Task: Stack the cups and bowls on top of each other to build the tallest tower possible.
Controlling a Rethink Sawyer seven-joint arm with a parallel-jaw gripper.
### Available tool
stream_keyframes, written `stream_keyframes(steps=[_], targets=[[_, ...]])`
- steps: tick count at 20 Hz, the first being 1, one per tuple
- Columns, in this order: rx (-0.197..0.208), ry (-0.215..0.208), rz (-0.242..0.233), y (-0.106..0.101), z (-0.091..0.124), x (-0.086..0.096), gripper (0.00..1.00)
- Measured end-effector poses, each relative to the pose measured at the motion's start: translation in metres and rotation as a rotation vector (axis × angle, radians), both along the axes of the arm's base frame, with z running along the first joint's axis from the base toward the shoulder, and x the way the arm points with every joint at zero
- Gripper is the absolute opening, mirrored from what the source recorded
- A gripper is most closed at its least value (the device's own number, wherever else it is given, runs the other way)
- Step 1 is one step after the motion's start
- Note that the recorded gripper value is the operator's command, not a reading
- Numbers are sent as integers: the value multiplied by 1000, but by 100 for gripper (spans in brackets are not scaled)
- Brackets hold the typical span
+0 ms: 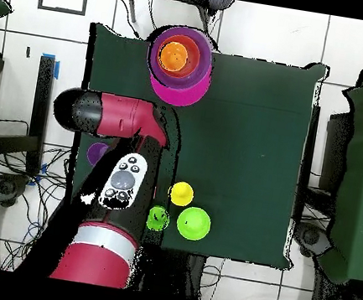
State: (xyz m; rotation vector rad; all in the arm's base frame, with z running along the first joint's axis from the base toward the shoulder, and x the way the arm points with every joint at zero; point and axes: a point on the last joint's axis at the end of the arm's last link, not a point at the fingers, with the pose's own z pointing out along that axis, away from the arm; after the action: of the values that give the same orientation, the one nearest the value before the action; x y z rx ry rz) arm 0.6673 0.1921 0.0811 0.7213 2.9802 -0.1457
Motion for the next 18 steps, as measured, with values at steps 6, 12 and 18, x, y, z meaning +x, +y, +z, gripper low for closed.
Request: stream_keyframes(steps=[6,12,18], targets=[[16,-27,-65,20,-11,-19,100],[23,-33,-99,30,-23,-38,100],[20,-10,-108,31,-28,-52,100]])
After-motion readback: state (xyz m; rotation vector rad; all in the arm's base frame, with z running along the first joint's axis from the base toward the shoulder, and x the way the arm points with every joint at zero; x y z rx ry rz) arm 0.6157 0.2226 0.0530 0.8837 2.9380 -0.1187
